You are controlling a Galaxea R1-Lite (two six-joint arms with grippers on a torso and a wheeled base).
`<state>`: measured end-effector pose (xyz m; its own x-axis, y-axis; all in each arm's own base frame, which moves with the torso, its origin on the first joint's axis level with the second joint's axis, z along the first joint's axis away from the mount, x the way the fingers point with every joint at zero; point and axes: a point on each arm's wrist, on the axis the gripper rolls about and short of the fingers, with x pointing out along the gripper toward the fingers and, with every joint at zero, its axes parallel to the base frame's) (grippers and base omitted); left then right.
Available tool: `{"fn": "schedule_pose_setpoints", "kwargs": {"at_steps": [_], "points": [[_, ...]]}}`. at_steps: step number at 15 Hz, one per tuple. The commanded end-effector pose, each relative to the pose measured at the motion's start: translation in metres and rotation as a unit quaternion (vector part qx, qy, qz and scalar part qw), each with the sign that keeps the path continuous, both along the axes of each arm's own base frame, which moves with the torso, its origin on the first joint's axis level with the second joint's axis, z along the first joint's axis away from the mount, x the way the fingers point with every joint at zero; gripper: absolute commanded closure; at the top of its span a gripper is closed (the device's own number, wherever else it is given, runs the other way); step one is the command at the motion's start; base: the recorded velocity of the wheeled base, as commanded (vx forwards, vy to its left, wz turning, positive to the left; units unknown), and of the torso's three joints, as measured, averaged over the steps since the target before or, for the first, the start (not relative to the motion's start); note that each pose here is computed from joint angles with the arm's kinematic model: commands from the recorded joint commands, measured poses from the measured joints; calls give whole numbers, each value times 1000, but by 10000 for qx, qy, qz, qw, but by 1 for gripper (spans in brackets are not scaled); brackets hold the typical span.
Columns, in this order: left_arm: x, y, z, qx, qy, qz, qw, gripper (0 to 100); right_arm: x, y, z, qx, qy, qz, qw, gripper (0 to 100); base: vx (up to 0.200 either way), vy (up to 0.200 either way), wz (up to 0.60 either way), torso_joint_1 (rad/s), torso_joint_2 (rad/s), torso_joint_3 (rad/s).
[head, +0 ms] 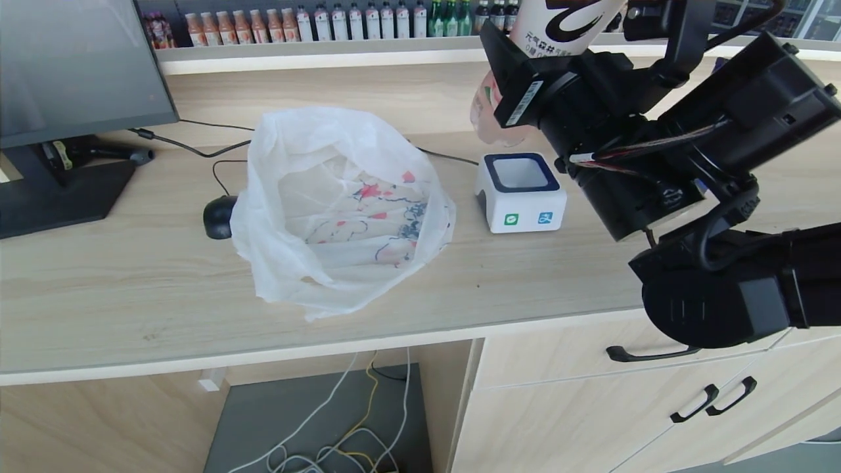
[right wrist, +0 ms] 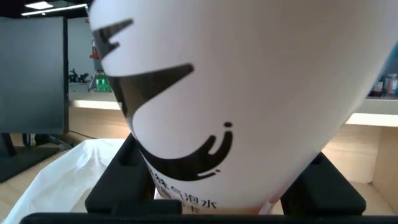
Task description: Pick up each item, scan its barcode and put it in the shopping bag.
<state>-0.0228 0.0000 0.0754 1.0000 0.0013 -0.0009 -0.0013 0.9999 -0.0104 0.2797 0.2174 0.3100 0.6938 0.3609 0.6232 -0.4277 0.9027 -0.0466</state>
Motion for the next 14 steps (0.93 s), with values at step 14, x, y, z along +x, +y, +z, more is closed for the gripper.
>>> {"fn": "schedule_pose_setpoints", "kwargs": {"at_steps": [14], "points": [[0, 0, 0, -2, -4, 1, 10000, 0, -16, 49, -23, -243, 375, 465, 9979, 100, 0, 86, 0, 1, 0, 2]]}}
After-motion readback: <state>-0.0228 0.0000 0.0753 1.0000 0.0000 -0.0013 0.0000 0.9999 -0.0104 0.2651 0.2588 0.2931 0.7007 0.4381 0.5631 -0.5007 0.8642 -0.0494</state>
